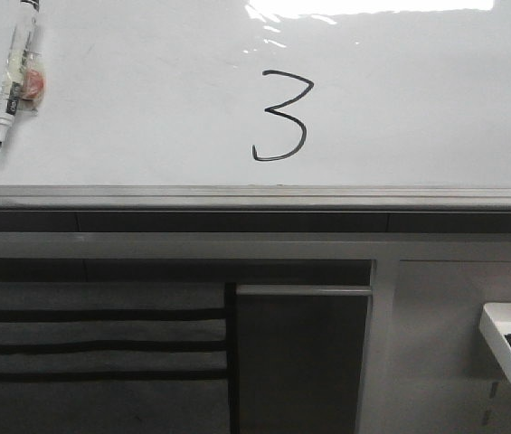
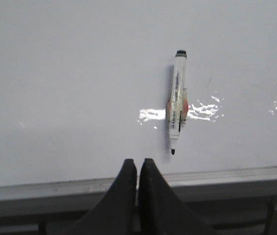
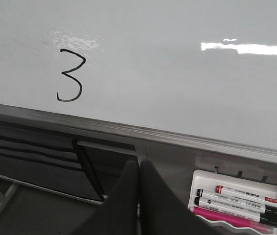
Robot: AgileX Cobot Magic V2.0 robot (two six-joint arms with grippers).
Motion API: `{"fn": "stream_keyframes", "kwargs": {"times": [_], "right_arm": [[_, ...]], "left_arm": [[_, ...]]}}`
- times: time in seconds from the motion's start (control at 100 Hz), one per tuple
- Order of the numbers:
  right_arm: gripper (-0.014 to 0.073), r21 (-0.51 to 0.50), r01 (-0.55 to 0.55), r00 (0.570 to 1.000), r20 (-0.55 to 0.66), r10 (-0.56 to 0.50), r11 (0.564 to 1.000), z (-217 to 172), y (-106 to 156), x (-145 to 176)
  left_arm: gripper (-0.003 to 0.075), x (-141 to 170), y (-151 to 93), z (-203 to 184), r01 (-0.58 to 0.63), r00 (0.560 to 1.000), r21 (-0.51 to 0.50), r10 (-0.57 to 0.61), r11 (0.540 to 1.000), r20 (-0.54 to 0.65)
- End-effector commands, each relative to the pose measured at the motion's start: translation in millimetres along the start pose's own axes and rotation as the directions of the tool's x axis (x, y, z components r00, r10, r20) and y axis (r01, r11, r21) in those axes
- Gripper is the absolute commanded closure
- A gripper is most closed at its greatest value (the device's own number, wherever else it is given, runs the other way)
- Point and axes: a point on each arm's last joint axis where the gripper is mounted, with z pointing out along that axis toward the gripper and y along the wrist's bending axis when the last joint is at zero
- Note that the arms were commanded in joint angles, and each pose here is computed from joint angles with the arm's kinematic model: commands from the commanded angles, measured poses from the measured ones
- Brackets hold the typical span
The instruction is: Write number 3 on whiteboard
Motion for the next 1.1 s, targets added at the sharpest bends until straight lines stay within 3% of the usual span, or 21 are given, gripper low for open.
{"fn": "stream_keyframes", "kwargs": {"times": [0.0, 0.17, 0.41, 0.57, 1.09], "right_arm": [[0.0669, 0.002, 0.011, 0.996, 0.087, -0.011, 1.000, -3.1, 0.2, -12.6], [0.0669, 0.002, 0.011, 0.996, 0.087, -0.011, 1.000, -3.1, 0.2, -12.6], [0.0669, 0.002, 0.011, 0.996, 0.087, -0.011, 1.000, -3.1, 0.2, -12.6], [0.0669, 0.003, 0.011, 0.996, 0.086, -0.011, 1.000, -3.1, 0.1, -12.4], [0.0669, 0.003, 0.011, 0.996, 0.086, -0.011, 1.000, -3.1, 0.1, -12.4]], "left_arm": [[0.0738, -3.8, 4.4, -11.6, 0.007, 0.982, -0.060, 0.004, 0.998, 0.187], [0.0738, 26.8, 6.9, -21.8, 0.013, 0.962, -0.114, 0.018, 0.993, 0.273], [0.0738, 54.5, 5.9, -21.4, -0.012, 0.967, -0.119, 0.041, 0.993, 0.253], [0.0738, 70.7, 6.0, -17.3, 0.043, 0.970, -0.108, -0.016, 0.993, 0.242], [0.0738, 71.4, 6.1, -17.2, 0.043, 0.973, -0.112, -0.017, 0.993, 0.228]]}}
